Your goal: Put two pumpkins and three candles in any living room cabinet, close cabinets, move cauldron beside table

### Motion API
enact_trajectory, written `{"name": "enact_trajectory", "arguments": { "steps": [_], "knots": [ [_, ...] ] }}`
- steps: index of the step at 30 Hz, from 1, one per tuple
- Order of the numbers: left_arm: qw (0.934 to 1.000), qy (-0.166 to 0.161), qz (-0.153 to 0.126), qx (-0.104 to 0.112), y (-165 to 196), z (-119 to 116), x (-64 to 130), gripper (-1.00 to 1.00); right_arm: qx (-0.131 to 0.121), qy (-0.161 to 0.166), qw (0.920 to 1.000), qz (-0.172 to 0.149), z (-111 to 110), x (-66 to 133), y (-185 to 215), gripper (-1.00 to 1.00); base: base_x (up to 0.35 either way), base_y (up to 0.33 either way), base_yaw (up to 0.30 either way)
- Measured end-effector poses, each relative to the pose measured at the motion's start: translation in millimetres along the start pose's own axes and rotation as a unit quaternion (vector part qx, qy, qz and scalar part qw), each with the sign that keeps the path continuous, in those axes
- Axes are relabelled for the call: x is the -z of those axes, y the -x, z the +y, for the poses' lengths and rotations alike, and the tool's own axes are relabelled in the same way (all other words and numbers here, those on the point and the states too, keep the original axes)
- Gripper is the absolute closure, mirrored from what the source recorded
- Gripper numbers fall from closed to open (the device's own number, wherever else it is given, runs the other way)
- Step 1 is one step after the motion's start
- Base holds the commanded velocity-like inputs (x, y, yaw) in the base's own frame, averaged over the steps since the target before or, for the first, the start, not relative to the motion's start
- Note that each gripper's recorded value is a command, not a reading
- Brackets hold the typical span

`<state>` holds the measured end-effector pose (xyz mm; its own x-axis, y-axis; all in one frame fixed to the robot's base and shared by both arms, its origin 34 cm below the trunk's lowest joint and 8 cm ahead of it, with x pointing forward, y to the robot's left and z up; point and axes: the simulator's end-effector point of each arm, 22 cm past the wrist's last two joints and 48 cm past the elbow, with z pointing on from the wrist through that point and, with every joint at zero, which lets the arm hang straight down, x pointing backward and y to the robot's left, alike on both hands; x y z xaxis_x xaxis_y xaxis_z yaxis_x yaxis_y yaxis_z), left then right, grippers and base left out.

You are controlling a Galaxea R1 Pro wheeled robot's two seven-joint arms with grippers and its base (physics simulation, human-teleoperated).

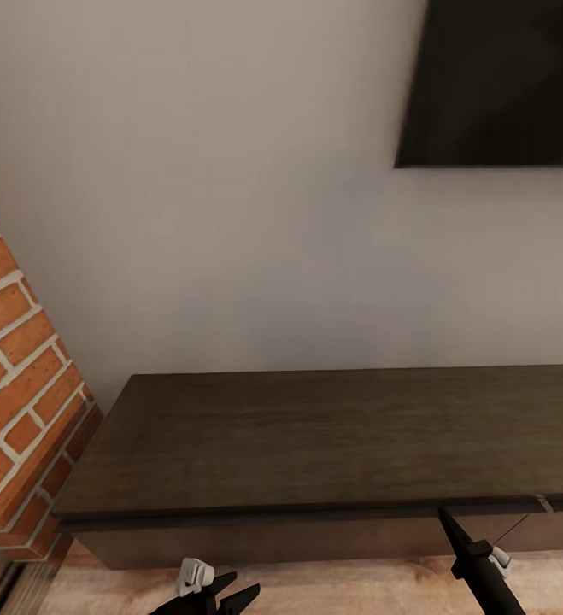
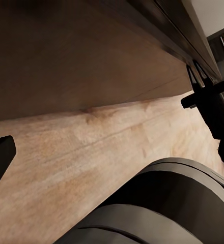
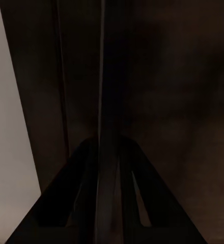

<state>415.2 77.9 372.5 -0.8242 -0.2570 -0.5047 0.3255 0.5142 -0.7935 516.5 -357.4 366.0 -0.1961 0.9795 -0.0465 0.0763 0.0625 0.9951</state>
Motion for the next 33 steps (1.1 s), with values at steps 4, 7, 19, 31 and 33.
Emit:
{"name": "enact_trajectory", "arguments": {
  "steps": [4, 7, 19, 31, 33],
  "knots": [
    [1.0, 0.001, 0.0, 0.0, 0.2, 0.3, 0.0, -1.0, -0.001, 0.0, 1.0, 0.0, 0.0, -0.1, 0.0, 1.0, 0.0, 0.0, 0.0],
    [1.0, 0.001, 0.0, 0.0, 0.2, 0.4, 0.0, -1.0, 0.001, 0.0, 1.0, 0.001, 0.0, 0.1, 0.0, 1.0, 0.0, 0.0, 0.0],
    [1.0, 0.001, 0.0, 0.0, 0.1, 0.4, 0.0, -1.0, 0.002, 0.0, 1.0, 0.001, -0.2, 0.4, 0.4, 1.0, -0.059, 0.0, 0.0],
    [1.0, 0.001, 0.0, 0.0, 0.2, 0.6, 0.0, -1.0, 0.003, -0.001, 1.0, 0.002, -0.2, 0.9, 0.3, 1.0, -0.006, 0.0, 0.0],
    [1.0, 0.001, 0.0, 0.0, 0.2, 0.7, 0.0, -1.0, 0.004, -0.001, 1.0, 0.002, -0.2, 0.9, 0.3, 1.0, 0.0, 0.0, 0.0]
  ]
}}
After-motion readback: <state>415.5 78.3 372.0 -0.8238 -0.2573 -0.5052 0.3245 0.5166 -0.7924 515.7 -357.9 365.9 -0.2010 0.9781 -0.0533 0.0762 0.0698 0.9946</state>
